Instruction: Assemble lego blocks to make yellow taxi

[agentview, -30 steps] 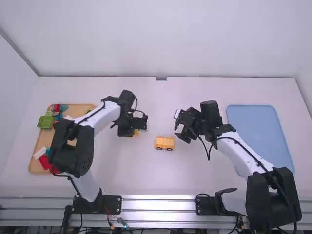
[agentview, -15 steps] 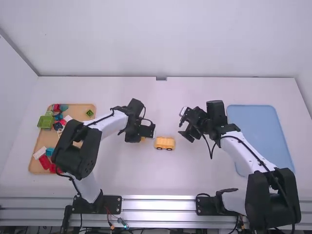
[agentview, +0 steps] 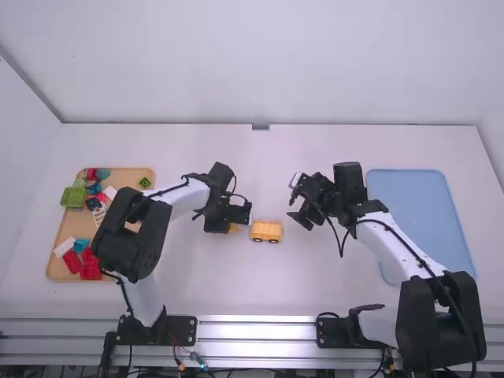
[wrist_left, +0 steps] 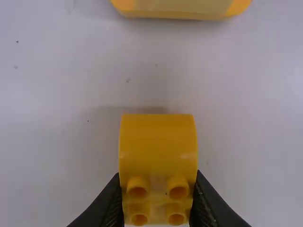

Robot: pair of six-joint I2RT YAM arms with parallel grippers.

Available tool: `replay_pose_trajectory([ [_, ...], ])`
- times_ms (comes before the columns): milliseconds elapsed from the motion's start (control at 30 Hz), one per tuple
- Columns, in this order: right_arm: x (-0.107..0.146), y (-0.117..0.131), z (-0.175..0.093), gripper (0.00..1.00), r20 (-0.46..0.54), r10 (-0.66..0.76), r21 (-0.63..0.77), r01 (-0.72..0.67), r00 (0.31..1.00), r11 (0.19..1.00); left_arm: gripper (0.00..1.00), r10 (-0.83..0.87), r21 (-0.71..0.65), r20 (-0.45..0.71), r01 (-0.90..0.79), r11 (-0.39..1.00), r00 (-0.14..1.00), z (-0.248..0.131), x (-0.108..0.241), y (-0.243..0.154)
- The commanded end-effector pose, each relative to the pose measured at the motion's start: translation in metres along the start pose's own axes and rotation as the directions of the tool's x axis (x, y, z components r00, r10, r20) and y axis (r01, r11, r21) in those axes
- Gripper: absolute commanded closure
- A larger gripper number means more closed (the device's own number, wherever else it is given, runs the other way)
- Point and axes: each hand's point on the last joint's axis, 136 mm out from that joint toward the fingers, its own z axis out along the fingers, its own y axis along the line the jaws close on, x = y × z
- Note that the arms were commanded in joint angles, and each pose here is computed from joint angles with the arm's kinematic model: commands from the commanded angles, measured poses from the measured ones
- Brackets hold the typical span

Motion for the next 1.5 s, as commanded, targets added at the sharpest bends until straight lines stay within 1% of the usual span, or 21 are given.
replay_pose_trajectory([
  [0,-0.010,-0.005,-0.005,0.01,0.026,-0.008,0.012,0.008,1.000,1.000,0.71,-0.035,0.028,0.014,0.035,0.999,0.999,0.004,0.000,-0.005],
  [33,-0.010,-0.005,-0.005,0.01,0.026,-0.008,0.011,0.008,1.000,1.000,0.56,-0.035,0.026,0.012,0.035,0.999,0.999,0.004,0.000,-0.004],
  [67,-0.011,-0.005,-0.005,0.01,0.026,-0.010,0.011,0.009,1.000,1.000,0.27,-0.035,0.027,0.013,0.035,0.999,0.999,0.004,0.000,-0.005],
  [100,-0.011,-0.004,-0.004,0.01,0.026,-0.011,0.009,0.011,1.000,1.000,0.01,-0.034,0.026,0.011,0.034,0.999,0.999,0.004,0.000,-0.005],
  [200,-0.010,-0.005,-0.005,0.01,0.026,-0.008,0.012,0.008,1.000,1.000,0.01,-0.013,0.017,0.018,0.012,1.000,1.000,0.003,-0.001,-0.002],
  [333,-0.010,-0.005,-0.005,0.01,0.026,-0.009,0.012,0.008,1.000,1.000,0.01,0.028,0.033,0.101,-0.032,0.999,0.995,-0.001,-0.008,-0.002],
  [400,-0.010,-0.005,-0.005,0.01,0.025,-0.008,0.012,0.008,1.000,1.000,0.01,0.063,0.043,0.200,-0.073,0.996,0.978,-0.006,-0.012,-0.002],
  [433,-0.010,-0.005,-0.005,0.01,0.025,-0.008,0.011,0.008,1.000,1.000,0.01,0.065,0.045,0.220,-0.077,0.996,0.973,-0.007,-0.013,-0.002],
  [500,-0.010,-0.005,-0.005,0.01,0.025,-0.007,0.010,0.007,1.000,1.000,0.01,0.076,0.045,0.356,-0.098,0.994,0.931,-0.015,-0.017,-0.002],
  [533,-0.010,-0.005,-0.005,0.01,0.024,-0.007,0.010,0.006,1.000,1.000,0.01,0.079,0.035,0.432,-0.104,0.994,0.898,-0.021,-0.017,-0.002],
  [600,-0.010,-0.004,-0.005,0.01,0.024,-0.007,0.009,0.007,1.000,1.000,0.01,0.079,0.014,0.529,-0.101,0.995,0.845,-0.029,-0.017,0.000],
  [667,-0.011,-0.003,-0.004,0.01,0.025,-0.011,0.005,0.011,1.000,1.000,0.01,0.055,-0.024,0.682,-0.052,0.998,0.730,-0.043,-0.017,0.004],
  [700,-0.011,-0.003,-0.004,0.01,0.026,-0.012,0.005,0.012,1.000,1.000,0.01,0.053,-0.026,0.689,-0.049,0.998,0.723,-0.043,-0.017,0.004],
  [767,-0.013,-0.002,-0.003,0.01,0.029,-0.018,0.003,0.018,0.999,1.000,0.01,0.037,-0.041,0.764,-0.009,0.999,0.644,-0.041,-0.014,0.004],
  [900,-0.015,0.003,-0.001,0.01,0.031,-0.057,-0.007,0.057,0.998,0.998,0.01,0.005,-0.026,0.795,0.026,0.999,0.607,-0.028,-0.012,0.000],
  [1133,-0.017,0.004,-0.001,0.01,0.032,-0.060,-0.011,0.061,0.998,0.998,0.00,-0.042,0.004,0.807,0.065,0.998,0.589,-0.016,-0.011,0.000],
  [1200,-0.017,0.004,-0.001,0.01,0.033,-0.060,-0.011,0.061,0.998,0.998,0.04,-0.044,0.006,0.811,0.066,0.998,0.583,-0.016,-0.011,-0.002],
  [1233,-0.017,0.004,-0.001,0.01,0.033,-0.060,-0.011,0.061,0.998,0.998,0.07,-0.039,0.002,0.810,0.064,0.998,0.584,-0.015,-0.011,-0.003],
  [1267,-0.017,0.004,-0.001,0.01,0.033,-0.060,-0.011,0.061,0.998,0.998,0.12,-0.035,-0.002,0.804,0.062,0.998,0.593,-0.012,-0.011,-0.005],
  [1300,-0.017,0.004,-0.001,0.01,0.033,-0.060,-0.011,0.061,0.998,0.998,0.14,-0.038,0.000,0.798,0.063,0.998,0.601,-0.009,-0.010,-0.006],
  [1467,-0.017,0.005,0.000,0.01,0.033,-0.061,-0.013,0.061,0.998,0.998,0.15,-0.048,-0.002,0.796,0.082,0.997,0.604,-0.006,-0.007,-0.008],
])
